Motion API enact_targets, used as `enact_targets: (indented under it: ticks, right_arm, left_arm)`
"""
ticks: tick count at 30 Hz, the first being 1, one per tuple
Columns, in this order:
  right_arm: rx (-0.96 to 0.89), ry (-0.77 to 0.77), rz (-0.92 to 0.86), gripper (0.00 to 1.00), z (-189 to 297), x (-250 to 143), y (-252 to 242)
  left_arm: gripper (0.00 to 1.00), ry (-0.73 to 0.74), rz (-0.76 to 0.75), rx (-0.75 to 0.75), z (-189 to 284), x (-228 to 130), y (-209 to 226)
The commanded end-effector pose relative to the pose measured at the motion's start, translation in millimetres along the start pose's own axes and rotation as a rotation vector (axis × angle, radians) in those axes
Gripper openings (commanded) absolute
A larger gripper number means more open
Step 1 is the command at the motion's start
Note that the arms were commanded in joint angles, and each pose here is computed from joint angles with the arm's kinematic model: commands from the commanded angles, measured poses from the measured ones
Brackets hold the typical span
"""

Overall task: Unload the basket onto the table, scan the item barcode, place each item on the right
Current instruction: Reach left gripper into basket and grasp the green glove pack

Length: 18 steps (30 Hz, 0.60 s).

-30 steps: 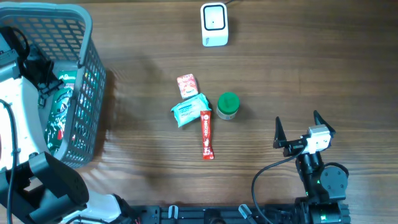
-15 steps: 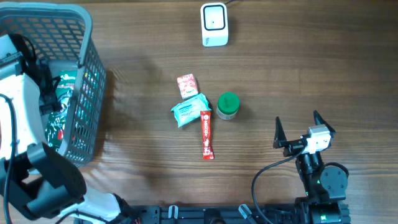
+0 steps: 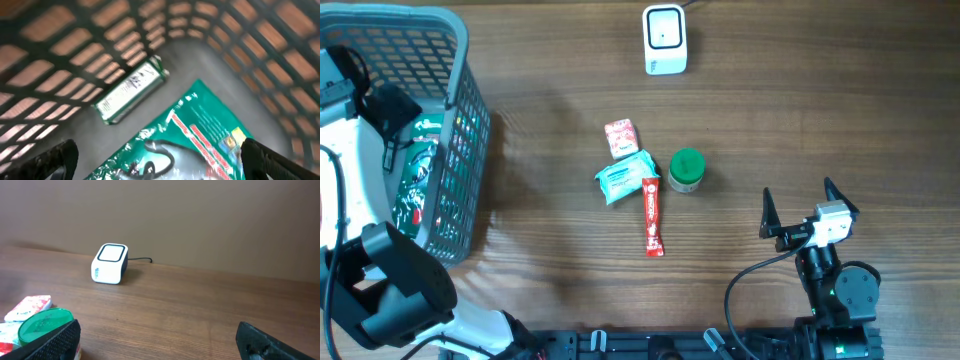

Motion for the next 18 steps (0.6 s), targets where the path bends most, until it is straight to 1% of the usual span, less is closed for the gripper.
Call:
enact_targets:
  ticks: [1,4,6,10,14,16,17,18]
  right_arm:
    - [-0.006,-0.003,0.006,1.00,0.1,0.5,-1.1]
    - [-0.006,-0.003,0.006,1.00,0.1,0.5,-1.1]
    - [-0.006,-0.003,0.006,1.00,0.1,0.5,-1.1]
    - [-0.006,-0.003,0.006,1.00,0.1,0.5,-1.1]
    - [-0.006,-0.003,0.005,1.00,0.1,0.5,-1.1]
    - [-0.006,-0.003,0.006,1.00,0.1,0.5,-1.1]
    - [-0.006,-0.003,0.006,1.00,0.1,0.5,-1.1]
    - [-0.006,-0.003,0.005,1.00,0.1,0.5,-1.1]
  left_arm:
    - [1.00,0.089,-0.255,-0.076,-14.4,-26.6,-5.4]
    - [1.00,0.169,-0.365,-0.066,-31.8,-54.7,2.0]
    - [1.00,0.209,-0.395,-0.061,-41.9,-70.1,5.7]
    - [1.00,0.273,-0.407,-0.063,-61.7,-94.9,9.3]
    - [1.00,0.318,-0.396,-0.145,-73.7,-114.2,1.7]
    - [1.00,0.340,-0.396,-0.146,-78.8,-121.7,2.6]
    - [0.91,0.348,-0.405,-0.146,-80.5,-124.1,3.3]
    - [0.68,0.357,-0.430,-0.149,-82.0,-126.6,3.9]
Point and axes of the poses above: each gripper's point midway between its finger pads, its own z axis back along the fingers, its own y axis along the line the jaws close on, x = y × z, the point moved 4 cm from there along z, back along the fingers, and after that the axes turned 6 degrees about z, right-handed, at the moved point
